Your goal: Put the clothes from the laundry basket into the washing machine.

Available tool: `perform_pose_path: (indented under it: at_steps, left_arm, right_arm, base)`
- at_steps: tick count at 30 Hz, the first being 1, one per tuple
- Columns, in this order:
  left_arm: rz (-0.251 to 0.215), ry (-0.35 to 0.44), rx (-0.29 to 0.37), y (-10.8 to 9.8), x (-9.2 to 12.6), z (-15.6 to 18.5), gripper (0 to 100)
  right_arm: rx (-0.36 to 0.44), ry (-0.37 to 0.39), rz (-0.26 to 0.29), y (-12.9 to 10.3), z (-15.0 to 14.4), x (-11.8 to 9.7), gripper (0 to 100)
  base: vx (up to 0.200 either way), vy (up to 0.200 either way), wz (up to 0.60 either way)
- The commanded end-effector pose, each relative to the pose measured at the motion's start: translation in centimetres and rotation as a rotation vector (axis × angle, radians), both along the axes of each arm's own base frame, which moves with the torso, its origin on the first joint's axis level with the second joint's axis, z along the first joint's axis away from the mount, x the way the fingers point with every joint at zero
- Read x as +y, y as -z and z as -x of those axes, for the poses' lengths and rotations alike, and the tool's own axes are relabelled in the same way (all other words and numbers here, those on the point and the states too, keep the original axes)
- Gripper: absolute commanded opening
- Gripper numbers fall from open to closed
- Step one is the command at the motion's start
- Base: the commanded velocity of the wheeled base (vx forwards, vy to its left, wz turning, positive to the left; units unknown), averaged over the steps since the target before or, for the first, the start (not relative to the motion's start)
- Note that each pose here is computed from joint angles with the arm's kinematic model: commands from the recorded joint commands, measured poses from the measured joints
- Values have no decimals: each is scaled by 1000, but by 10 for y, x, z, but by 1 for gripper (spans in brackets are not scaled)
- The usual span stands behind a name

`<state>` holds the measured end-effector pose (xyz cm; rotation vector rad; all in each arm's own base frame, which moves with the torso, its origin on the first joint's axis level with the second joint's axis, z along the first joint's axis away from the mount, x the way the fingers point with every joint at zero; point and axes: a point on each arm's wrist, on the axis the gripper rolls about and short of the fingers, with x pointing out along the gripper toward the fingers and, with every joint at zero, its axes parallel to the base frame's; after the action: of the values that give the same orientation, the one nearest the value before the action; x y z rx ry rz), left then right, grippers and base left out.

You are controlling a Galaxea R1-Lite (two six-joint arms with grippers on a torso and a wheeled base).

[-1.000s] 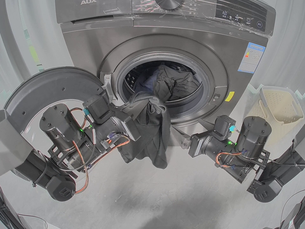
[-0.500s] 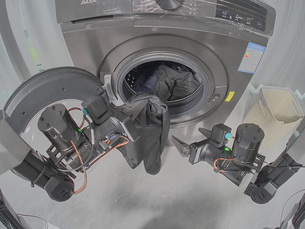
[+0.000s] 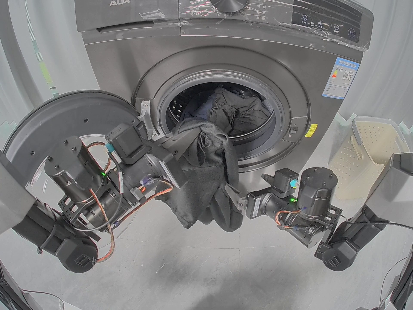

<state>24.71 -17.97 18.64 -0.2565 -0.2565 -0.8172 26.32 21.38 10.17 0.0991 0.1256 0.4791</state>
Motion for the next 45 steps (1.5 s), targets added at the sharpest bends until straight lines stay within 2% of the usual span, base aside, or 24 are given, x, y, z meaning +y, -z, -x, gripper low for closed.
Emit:
perform_pose_path:
  at_steps: [1, 16, 26, 33, 41, 45]
  left_arm:
    - [5, 6, -6, -2, -1, 2, 0]
    - [4, 6, -5, -2, 0, 3, 0]
    - [6, 4, -7, -3, 0, 3, 0]
    - [3, 4, -3, -2, 0, 3, 0]
    - [1, 6, -1, -1, 0, 3, 0]
    - [0, 6, 0, 0, 0, 2, 0]
  right_arm:
    - [8, 2, 9, 10, -10, 7, 100]
    - [-57, 5, -43, 9, -42, 31, 100]
    - [-80, 76, -58, 9, -67, 14, 100]
    - [-111, 99, -84, -3, -72, 6, 100]
    - [-124, 84, -95, -10, -67, 10, 100]
    - [-114, 25, -89, -5, -61, 22, 100]
  base:
    - [0, 0, 0]
    - [0, 0, 0]
    - [0, 0, 0]
    - [0, 0, 0]
    - [0, 0, 0]
    - [0, 0, 0]
